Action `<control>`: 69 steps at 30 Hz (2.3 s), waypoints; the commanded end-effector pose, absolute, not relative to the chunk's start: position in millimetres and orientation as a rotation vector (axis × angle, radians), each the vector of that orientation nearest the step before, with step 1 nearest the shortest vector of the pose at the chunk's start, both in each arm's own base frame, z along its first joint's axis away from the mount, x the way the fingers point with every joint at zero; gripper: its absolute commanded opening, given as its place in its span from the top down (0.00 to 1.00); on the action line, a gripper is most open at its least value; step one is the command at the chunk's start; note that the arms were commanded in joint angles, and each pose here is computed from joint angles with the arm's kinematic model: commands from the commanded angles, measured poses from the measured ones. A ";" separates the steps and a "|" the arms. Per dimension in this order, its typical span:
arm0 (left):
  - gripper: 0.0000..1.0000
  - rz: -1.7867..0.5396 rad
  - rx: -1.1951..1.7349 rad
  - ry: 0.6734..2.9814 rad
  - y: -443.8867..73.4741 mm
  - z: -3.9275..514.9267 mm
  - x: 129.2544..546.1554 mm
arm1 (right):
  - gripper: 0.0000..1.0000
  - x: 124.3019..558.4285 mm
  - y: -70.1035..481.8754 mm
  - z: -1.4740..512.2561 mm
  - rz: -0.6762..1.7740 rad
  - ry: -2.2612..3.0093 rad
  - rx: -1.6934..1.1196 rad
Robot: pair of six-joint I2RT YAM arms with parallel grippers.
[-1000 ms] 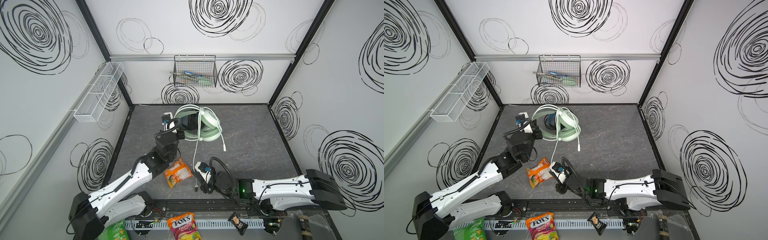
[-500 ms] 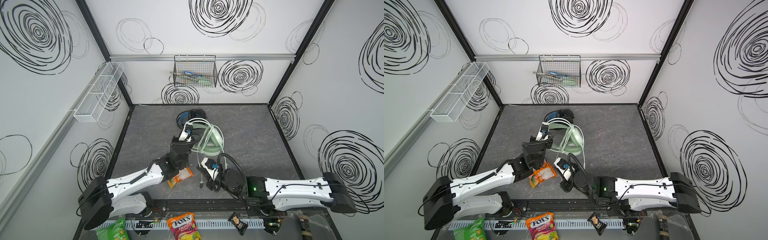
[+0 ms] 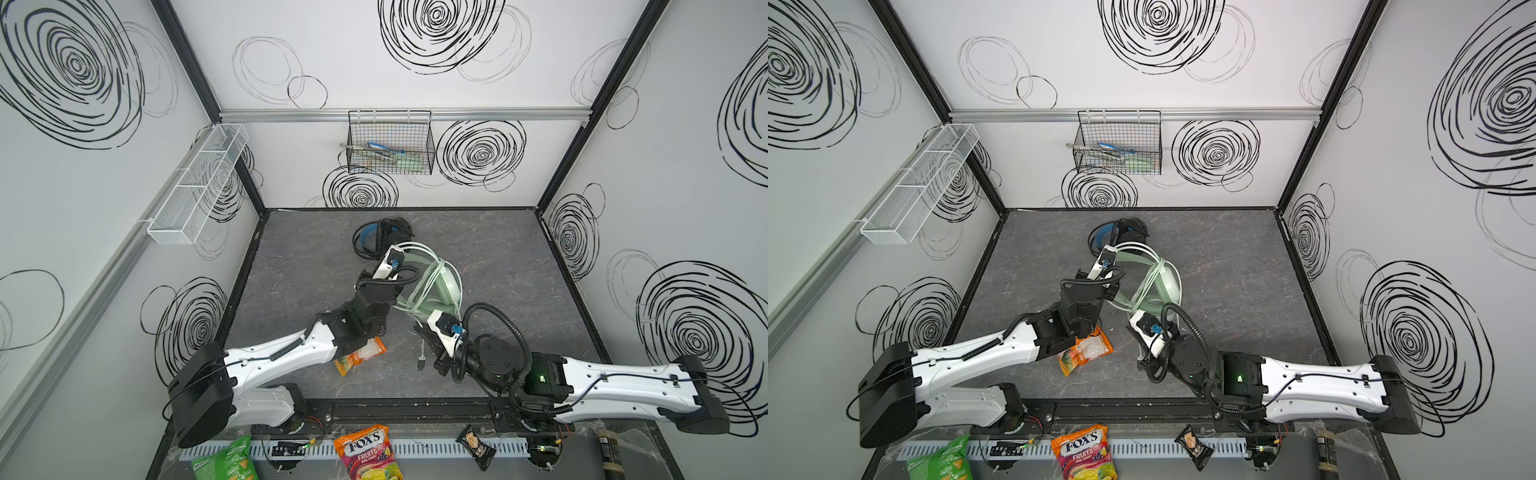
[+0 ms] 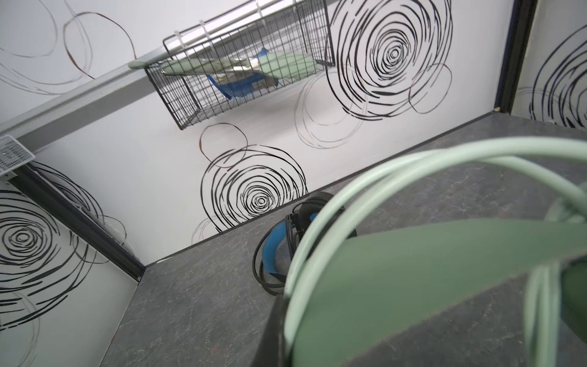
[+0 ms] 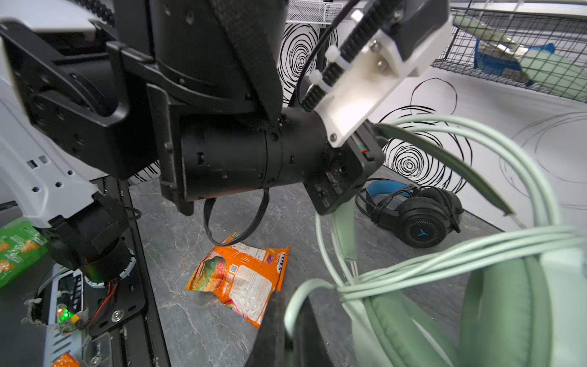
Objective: Wrap the headphones
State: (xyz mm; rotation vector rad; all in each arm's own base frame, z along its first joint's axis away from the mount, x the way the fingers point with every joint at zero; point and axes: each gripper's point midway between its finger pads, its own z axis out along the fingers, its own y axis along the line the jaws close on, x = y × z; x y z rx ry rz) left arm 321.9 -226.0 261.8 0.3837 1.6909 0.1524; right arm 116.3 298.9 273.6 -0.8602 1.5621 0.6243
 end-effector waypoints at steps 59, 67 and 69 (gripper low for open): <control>1.00 0.346 0.877 1.765 -272.3 190.5 234.9 | 1.00 83.7 267.1 350.7 0.096 1.154 -1.054; 1.00 0.356 0.914 1.758 -276.1 184.4 231.5 | 1.00 69.4 261.2 362.6 0.014 1.071 -1.068; 1.00 0.375 0.919 1.752 -274.8 183.8 230.8 | 1.00 72.0 259.1 362.0 -0.024 1.077 -1.071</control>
